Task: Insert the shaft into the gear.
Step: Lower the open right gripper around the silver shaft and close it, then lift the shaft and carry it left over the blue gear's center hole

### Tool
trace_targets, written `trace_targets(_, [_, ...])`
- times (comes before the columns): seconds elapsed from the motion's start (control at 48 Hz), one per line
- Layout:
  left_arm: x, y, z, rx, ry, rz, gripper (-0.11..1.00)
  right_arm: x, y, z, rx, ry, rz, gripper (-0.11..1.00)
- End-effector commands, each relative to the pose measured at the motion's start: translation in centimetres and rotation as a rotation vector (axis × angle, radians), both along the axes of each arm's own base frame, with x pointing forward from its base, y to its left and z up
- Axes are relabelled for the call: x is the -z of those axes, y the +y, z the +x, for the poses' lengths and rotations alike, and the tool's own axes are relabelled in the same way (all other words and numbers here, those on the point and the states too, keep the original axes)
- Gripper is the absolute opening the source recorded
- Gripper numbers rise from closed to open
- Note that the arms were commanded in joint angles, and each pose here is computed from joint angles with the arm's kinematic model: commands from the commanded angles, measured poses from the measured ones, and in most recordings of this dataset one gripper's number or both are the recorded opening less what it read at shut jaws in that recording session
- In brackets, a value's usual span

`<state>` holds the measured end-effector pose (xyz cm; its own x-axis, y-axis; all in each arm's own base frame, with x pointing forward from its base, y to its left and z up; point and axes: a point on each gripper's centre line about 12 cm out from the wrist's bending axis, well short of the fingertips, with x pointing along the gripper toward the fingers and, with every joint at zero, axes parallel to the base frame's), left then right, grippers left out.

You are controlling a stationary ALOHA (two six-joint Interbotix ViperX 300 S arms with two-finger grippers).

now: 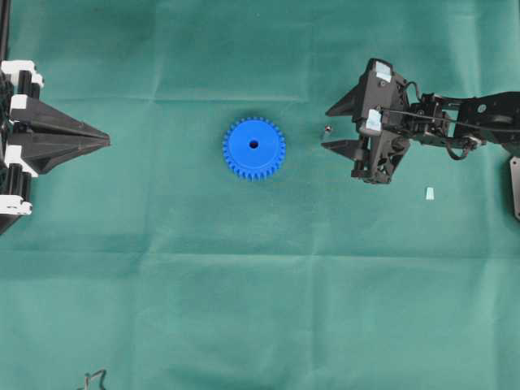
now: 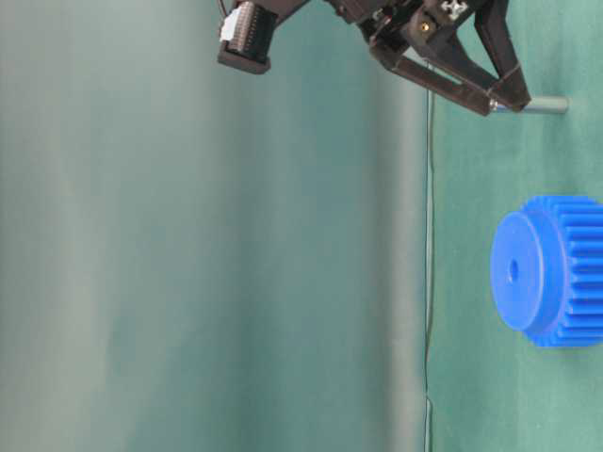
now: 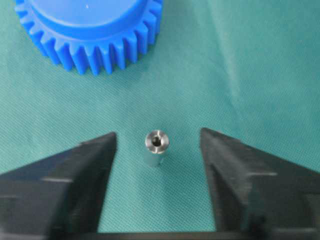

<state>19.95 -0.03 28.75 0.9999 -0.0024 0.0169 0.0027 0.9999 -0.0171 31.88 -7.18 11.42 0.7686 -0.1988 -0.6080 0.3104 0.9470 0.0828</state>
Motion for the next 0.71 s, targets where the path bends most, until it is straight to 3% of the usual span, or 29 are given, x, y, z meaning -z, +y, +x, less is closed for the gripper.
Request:
trace_targets(0.0, [-0.9, 0.0, 0.3, 0.002, -0.021, 0.003, 0.0, -0.9, -0.2, 0.7, 0.002, -0.036, -0.008, 0.51])
trace_targets(0.146, [-0.9, 0.0, 0.3, 0.002, -0.02, 0.005, 0.0, -0.8, -0.1, 0.6, -0.001, -0.031, -0.008, 0.17])
trace_targets(0.437, [-0.8, 0.0, 0.3, 0.002, -0.009, 0.003, 0.0, -1.5, -0.1, 0.7, -0.001, -0.042, -0.007, 0.17])
trace_targets(0.687, [-0.8, 0.0, 0.3, 0.002, -0.009, 0.003, 0.0, -7.2, 0.1, 1.0, -0.022, -0.088, -0.006, 0.17])
